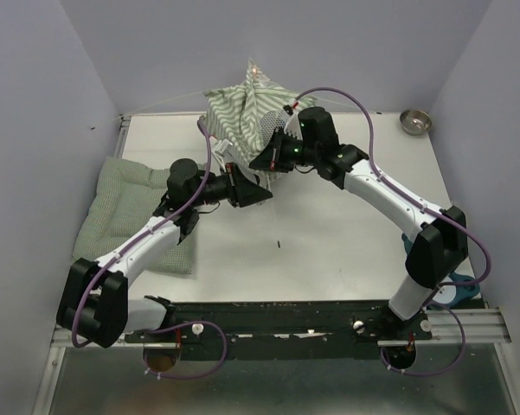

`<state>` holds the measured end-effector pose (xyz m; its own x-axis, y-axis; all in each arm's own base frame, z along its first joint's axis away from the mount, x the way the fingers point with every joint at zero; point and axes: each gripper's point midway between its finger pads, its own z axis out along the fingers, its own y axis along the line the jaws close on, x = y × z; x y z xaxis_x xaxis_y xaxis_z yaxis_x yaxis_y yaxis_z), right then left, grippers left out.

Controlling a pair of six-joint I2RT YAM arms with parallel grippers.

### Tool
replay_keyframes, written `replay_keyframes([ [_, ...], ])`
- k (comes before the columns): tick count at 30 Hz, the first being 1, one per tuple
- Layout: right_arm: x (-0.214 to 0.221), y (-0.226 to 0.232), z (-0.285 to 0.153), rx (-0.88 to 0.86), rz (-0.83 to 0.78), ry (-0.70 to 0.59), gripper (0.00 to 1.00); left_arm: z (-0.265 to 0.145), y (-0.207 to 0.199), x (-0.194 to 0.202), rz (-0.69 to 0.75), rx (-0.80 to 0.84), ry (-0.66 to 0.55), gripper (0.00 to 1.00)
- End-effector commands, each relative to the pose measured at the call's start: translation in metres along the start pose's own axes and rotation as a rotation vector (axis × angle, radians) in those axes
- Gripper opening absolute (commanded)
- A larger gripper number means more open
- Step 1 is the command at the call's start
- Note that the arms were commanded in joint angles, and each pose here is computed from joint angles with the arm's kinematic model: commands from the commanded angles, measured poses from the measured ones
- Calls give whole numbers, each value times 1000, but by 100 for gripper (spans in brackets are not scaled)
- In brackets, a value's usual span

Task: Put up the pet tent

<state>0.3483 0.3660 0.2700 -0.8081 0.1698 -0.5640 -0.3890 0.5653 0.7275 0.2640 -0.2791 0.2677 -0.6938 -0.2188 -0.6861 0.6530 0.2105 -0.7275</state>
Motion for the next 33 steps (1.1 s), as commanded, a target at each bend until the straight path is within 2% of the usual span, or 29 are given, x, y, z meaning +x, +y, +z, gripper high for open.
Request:
replay_keyframes([
  [1,6,-10,6,32,49,30,1,-2,-2,7,-39,-2,-23,47],
  [8,-7,-6,11,26,56,-8,1,-5,-20,48,-105,28,28,64],
  [15,-11,-4,18,16,78,-20,1,8,-40,60,-107,82,52,62],
  [18,-12,-4,19,16,84,-20,1,13,-38,59,-111,87,50,56],
  [24,-13,-5,19,22,84,-31,1,20,-40,58,-121,105,61,33],
  [25,-12,-5,19,24,83,-31,1,20,-40,59,-121,108,65,27],
  [28,-12,-6,18,29,84,-37,1,20,-42,58,-120,116,62,0],
  [32,-4,-3,17,-8,48,1,3,19,-48,41,-91,116,21,0],
  [33,-3,0,15,-22,32,7,11,19,-48,34,-90,106,1,0],
])
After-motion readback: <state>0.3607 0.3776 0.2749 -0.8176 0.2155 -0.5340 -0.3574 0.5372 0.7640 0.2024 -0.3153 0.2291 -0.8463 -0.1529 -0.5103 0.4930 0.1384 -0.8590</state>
